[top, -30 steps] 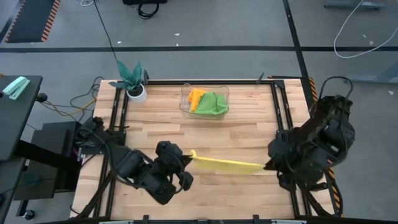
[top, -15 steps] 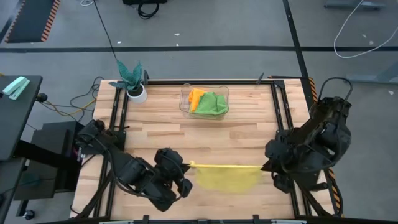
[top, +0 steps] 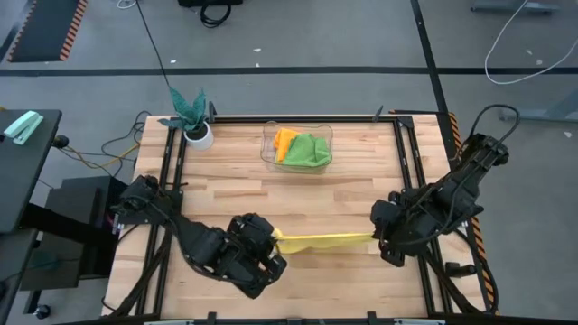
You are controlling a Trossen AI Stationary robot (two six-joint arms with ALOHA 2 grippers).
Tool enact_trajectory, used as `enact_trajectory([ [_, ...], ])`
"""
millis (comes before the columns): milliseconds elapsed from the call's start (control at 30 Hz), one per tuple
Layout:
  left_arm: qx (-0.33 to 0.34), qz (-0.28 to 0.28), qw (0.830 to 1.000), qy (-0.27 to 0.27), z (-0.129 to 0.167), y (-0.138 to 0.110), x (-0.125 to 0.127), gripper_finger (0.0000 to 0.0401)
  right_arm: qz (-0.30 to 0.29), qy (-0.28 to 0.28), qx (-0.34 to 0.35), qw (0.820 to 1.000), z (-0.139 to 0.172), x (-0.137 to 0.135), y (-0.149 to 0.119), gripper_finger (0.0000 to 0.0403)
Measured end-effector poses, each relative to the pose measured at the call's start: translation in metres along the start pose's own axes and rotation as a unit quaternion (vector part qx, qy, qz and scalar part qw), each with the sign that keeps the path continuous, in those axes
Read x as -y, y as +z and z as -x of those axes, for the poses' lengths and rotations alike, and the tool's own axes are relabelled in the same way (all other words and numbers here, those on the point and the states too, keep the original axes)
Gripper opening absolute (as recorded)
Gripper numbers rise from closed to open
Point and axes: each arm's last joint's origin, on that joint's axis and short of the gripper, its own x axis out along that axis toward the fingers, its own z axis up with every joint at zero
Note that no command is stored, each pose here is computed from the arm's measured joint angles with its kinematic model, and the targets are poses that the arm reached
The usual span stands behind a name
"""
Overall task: Fold microfiber towels
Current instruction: Fold the yellow microfiber cloth
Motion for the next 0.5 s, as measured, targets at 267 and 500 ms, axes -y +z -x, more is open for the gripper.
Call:
enact_trajectory([
  [267, -0.045, -0.046, 0.997, 0.042, -0.036, 0.009, 0.0, 0.0003, -0.016, -0.011, -0.015, 1.0, -0.025, 0.026, -0.004, 0.0],
  [500, -0.049, -0.069, 0.993, 0.081, -0.055, 0.032, -0.012, 0.0003, -0.015, -0.024, -0.016, 0.999, -0.038, 0.049, 0.001, 0.0],
])
